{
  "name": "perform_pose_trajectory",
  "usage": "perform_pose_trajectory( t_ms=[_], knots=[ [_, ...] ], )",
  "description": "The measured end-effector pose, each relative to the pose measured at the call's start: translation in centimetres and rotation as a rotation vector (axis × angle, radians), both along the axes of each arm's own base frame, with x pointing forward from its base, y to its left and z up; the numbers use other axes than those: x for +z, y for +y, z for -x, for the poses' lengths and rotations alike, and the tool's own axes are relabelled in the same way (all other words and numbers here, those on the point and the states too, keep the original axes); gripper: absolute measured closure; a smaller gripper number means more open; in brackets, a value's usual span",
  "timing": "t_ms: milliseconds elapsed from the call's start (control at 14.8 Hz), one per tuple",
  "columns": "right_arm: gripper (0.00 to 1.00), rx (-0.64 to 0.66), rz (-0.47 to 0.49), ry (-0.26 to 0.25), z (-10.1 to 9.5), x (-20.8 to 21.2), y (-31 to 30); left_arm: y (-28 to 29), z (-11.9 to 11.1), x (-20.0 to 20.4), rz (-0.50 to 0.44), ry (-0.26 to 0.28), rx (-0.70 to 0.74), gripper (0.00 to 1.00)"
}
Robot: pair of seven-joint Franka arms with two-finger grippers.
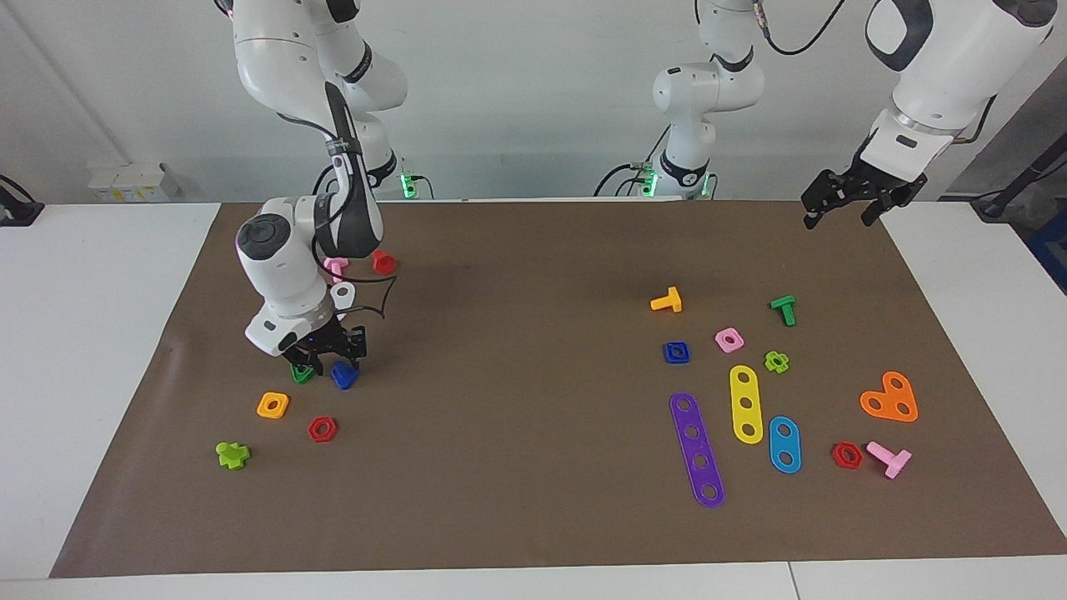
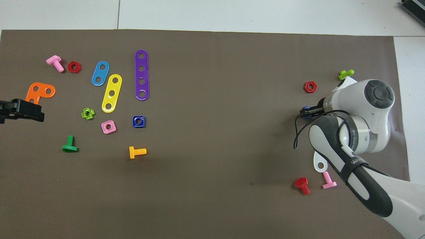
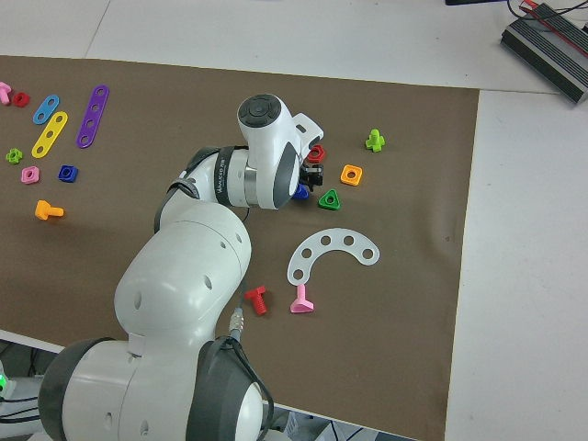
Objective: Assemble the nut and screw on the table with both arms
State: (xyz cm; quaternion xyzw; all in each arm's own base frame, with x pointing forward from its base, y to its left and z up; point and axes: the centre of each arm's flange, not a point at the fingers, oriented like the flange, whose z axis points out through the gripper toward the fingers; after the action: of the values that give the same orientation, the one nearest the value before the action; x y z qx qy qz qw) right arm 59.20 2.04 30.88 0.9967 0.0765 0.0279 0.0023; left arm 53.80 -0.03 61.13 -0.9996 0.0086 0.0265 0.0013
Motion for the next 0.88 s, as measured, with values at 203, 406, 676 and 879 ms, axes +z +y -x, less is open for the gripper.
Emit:
perform_pose_trajectory(
  t_ms=[203, 406, 676, 879],
  knots=[
    [0.52, -0.004, -0.005, -0.004, 0.03, -0.22, -0.04, 0.00, 0.00, 0.00, 0.000, 0.000, 0.000, 0.00],
    [0.56, -0.008, -0.010, -0.004, 0.05, -0.26, -0.01, 0.00, 0.00, 0.00, 0.000, 0.000, 0.000, 0.00],
    [0.63, -0.008, -0.011, -0.003, 0.06, -0.26, 0.03, 0.00, 0.00, 0.00, 0.000, 0.000, 0.000, 0.00],
    [0.81, -0.007, -0.012, -0.004, 0.06, -0.26, 0.13, 0.00, 0.00, 0.00, 0.000, 0.000, 0.000, 0.00]
  ],
)
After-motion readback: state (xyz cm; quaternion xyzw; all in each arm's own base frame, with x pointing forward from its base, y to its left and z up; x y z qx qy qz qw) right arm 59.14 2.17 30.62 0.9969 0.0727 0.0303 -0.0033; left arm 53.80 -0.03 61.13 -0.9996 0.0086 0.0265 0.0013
